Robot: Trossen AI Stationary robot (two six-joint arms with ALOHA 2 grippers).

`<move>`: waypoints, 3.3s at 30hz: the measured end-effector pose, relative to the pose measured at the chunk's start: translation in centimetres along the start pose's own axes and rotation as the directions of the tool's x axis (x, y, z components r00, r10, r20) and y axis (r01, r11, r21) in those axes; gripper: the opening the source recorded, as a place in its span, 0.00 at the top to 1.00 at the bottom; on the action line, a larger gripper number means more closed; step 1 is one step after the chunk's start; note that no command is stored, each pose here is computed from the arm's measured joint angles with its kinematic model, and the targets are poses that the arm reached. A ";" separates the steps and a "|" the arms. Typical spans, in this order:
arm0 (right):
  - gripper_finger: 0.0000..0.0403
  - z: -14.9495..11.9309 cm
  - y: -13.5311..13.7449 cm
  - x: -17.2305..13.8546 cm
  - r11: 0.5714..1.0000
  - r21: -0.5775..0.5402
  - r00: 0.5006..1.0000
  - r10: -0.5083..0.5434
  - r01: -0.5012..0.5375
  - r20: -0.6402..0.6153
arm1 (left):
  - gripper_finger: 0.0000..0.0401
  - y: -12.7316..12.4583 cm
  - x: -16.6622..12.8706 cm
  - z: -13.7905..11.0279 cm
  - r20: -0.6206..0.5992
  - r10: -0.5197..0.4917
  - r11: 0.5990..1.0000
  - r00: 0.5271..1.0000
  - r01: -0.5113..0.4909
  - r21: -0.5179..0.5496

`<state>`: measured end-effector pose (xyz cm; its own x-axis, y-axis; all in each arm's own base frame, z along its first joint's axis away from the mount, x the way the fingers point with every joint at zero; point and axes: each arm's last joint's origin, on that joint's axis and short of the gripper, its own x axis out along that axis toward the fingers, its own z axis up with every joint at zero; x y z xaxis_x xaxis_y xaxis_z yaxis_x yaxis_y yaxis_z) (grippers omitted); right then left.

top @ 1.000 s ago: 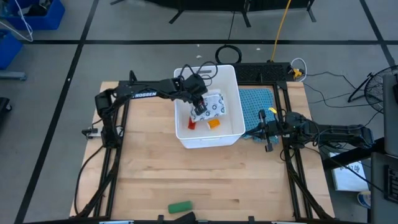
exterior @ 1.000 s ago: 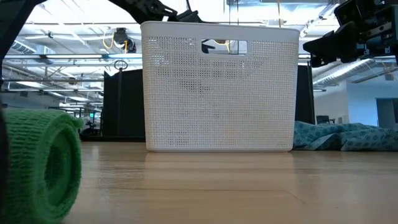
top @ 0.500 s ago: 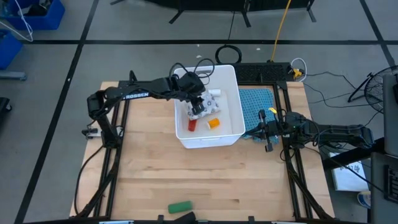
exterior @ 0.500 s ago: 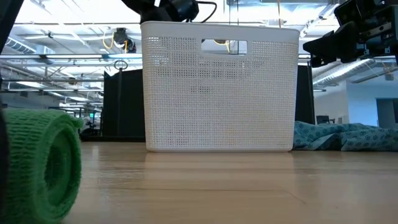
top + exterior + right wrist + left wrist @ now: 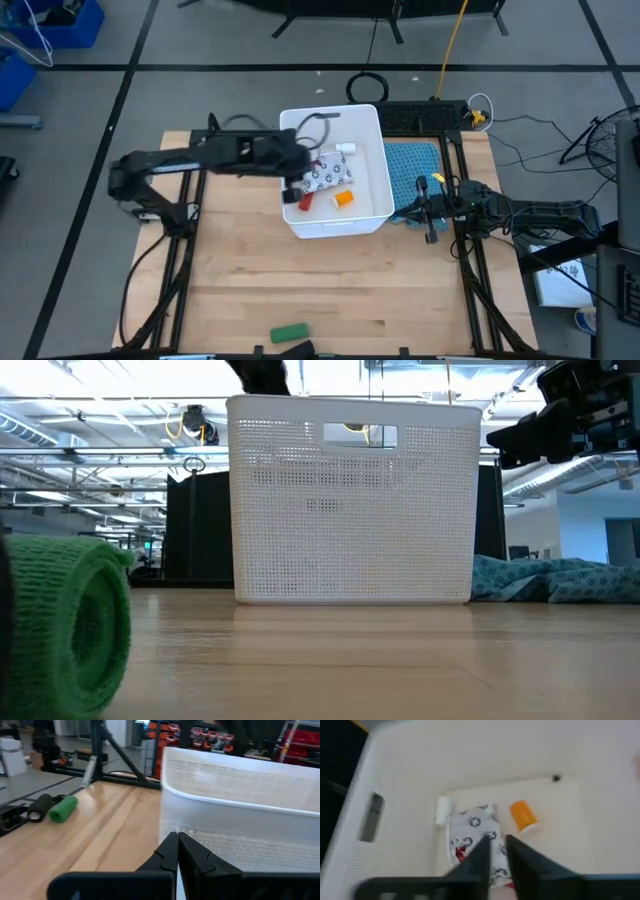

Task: Pick & place medical supplies in basket/bin
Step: Adjust the white bin, then put the green bandage into the white bin

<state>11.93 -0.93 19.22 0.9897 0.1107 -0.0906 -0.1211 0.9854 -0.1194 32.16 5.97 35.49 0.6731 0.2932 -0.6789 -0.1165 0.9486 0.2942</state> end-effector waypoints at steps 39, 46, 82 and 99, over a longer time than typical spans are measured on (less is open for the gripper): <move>1.00 -0.9 -0.9 2.7 0.991 0.066 0.992 -0.108 0.112 -0.063 | 1.00 -4.3 0.6 -16.4 0.143 0.211 0.842 0.967 -0.105 -0.530; 1.00 -0.6 -0.9 2.5 0.991 0.061 0.992 -0.115 0.117 -0.044 | 1.00 -4.5 0.0 -16.9 0.099 0.220 0.860 0.970 -0.145 -0.490; 1.00 -0.6 -0.7 1.8 0.993 0.043 0.993 -0.105 0.107 -0.053 | 1.00 -14.0 -5.6 -22.7 0.658 -0.113 0.982 0.744 0.184 -0.040; 1.00 -0.6 -0.7 1.8 0.994 0.031 0.993 -0.104 0.106 -0.056 | 1.00 -23.7 -6.5 -13.9 0.339 -0.270 0.950 0.901 0.306 -0.057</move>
<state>13.72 -1.49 18.56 0.9911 -0.0003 -0.1331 -0.0128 0.9951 -0.0977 20.40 -16.78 23.57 0.8854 -0.0321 -0.4636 0.0538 0.9980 0.0337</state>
